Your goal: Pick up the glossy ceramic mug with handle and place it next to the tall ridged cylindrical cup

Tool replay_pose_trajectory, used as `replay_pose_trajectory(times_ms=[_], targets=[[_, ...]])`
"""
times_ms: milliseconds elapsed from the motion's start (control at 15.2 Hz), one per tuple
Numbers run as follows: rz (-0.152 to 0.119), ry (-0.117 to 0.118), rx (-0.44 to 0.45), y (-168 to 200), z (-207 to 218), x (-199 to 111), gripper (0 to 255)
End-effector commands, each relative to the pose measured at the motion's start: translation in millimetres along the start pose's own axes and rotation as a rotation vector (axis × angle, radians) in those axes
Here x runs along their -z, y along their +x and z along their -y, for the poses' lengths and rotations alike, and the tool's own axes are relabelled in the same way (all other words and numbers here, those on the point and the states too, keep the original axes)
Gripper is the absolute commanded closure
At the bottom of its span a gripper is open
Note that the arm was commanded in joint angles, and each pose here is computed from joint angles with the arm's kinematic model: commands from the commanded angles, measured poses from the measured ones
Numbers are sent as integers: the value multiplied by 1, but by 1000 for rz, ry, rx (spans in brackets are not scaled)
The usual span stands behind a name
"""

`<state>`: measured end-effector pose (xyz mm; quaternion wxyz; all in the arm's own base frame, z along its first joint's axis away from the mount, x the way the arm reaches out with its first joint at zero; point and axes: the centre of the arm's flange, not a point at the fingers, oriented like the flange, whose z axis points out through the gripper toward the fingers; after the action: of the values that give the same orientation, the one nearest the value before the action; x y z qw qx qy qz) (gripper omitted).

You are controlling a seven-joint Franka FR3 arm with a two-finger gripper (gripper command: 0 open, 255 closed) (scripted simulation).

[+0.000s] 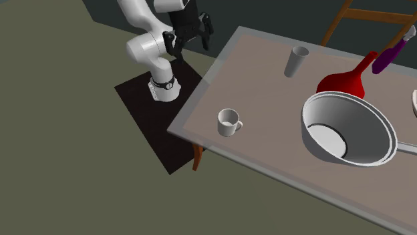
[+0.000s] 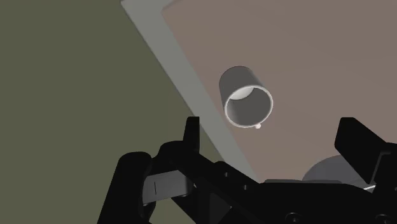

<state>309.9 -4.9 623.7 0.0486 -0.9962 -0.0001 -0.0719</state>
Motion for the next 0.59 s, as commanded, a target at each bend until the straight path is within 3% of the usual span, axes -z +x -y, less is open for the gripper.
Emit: replay_pose_trajectory(times_ms=[0,528], targets=[[0,0,0,0,0,0,0],[40,-11,46,48,-1,-97,0]])
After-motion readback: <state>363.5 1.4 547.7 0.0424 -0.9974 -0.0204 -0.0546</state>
